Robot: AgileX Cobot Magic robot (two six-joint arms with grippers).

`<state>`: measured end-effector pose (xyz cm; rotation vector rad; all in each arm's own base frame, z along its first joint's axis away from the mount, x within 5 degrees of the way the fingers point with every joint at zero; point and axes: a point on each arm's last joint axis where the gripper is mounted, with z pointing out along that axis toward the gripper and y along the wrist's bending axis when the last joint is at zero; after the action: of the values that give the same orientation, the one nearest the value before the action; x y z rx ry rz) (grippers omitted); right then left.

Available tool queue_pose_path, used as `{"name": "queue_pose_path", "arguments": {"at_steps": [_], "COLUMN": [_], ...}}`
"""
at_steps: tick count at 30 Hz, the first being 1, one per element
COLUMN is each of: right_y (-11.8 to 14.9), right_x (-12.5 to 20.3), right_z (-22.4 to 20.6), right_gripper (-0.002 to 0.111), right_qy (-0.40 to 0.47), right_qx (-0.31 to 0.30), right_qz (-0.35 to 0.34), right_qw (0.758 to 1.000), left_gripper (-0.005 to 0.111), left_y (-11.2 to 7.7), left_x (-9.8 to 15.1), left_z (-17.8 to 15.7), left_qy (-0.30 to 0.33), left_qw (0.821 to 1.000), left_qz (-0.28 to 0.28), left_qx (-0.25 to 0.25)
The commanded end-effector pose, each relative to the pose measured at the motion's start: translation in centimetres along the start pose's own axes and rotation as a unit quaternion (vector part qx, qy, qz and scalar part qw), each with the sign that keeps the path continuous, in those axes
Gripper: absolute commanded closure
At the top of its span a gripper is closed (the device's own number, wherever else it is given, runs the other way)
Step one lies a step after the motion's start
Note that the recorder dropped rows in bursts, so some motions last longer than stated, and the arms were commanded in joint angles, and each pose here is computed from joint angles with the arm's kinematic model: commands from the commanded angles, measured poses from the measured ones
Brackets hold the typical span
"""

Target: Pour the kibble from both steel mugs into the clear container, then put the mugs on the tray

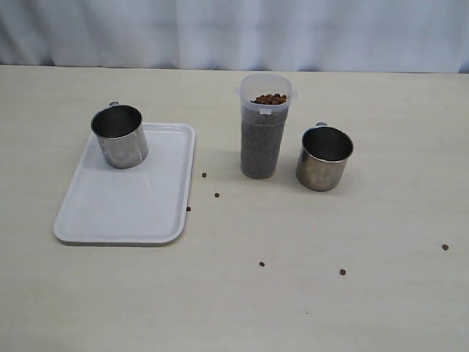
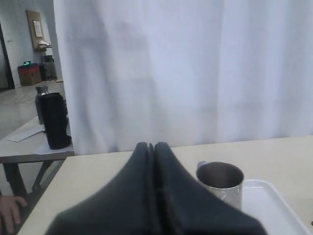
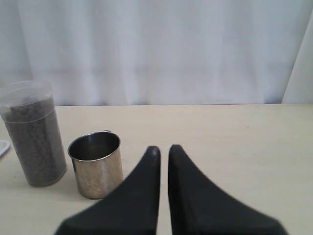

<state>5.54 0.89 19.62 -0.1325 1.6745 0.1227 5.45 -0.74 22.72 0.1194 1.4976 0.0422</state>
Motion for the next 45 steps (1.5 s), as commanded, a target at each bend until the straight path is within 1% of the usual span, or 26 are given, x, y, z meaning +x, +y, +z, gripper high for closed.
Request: {"name": "queue_pose_path", "arguments": {"at_steps": [1,4,9,13,14,16,17,19,20,21,23,25,30,33,37,41,45], "right_y": [0.0,0.0,0.0,0.0,0.0,0.0,0.0,0.0,0.0,0.0,0.0,0.0,0.0,0.0,0.0,0.0,0.0], "right_x": [0.0,0.0,0.0,0.0,0.0,0.0,0.0,0.0,0.0,0.0,0.0,0.0,0.0,0.0,0.0,0.0,0.0], "right_z": [0.0,0.0,0.0,0.0,0.0,0.0,0.0,0.0,0.0,0.0,0.0,0.0,0.0,0.0,0.0,0.0,0.0], "right_gripper": [0.104,0.104,0.104,0.104,0.104,0.104,0.104,0.104,0.104,0.104,0.104,0.104,0.104,0.104,0.104,0.104,0.104], "right_qy": [-0.004,-0.004,-0.004,-0.004,-0.004,-0.004,-0.004,-0.004,-0.004,-0.004,-0.004,-0.004,-0.004,-0.004,-0.004,-0.004,-0.004], "right_qx": [-0.001,-0.001,-0.001,-0.001,-0.001,-0.001,-0.001,-0.001,-0.001,-0.001,-0.001,-0.001,-0.001,-0.001,-0.001,-0.001,-0.001], "right_qz": [-0.001,-0.001,-0.001,-0.001,-0.001,-0.001,-0.001,-0.001,-0.001,-0.001,-0.001,-0.001,-0.001,-0.001,-0.001,-0.001,-0.001], "right_qw": [1.000,1.000,1.000,1.000,1.000,1.000,1.000,1.000,1.000,1.000,1.000,1.000,1.000,1.000,1.000,1.000,1.000], "left_gripper": [0.107,0.107,0.107,0.107,0.107,0.107,0.107,0.107,0.107,0.107,0.107,0.107,0.107,0.107,0.107,0.107,0.107], "left_y": [-0.4,-0.7,-1.7,-1.8,-1.7,-1.4,-1.1,-0.4,0.1,0.4,0.6,0.8,1.0,0.9,0.9,0.9,0.9], "left_x": [0.3,0.5,0.9,1.3,1.5,1.9,2.1,2.5,2.3,2.2,2.4,2.4,2.6,2.8,3.0,3.2,3.2], "left_z": [-0.1,-0.1,-0.3,-0.2,-0.2,-0.2,-0.1,0.0,0.0,0.0,0.0,0.0,-0.1,-0.1,-0.1,-0.2,-0.1], "left_qy": [0.005,0.012,0.035,0.040,0.041,0.049,0.056,0.054,0.041,0.033,0.041,0.041,0.051,0.065,0.075,0.085,0.083], "left_qw": [1.000,0.999,0.995,0.995,0.995,0.996,0.997,0.998,0.998,0.996,0.995,0.994,0.992,0.993,0.992,0.989,0.989], "left_qz": [-0.007,-0.009,-0.007,-0.018,-0.017,0.022,0.014,-0.042,-0.047,-0.078,-0.085,-0.081,-0.092,-0.077,-0.076,-0.099,-0.101], "left_qx": [0.019,0.035,0.091,0.092,0.088,0.073,0.055,0.012,-0.017,-0.031,-0.042,-0.053,-0.065,-0.065,-0.065,-0.067,-0.067]}}
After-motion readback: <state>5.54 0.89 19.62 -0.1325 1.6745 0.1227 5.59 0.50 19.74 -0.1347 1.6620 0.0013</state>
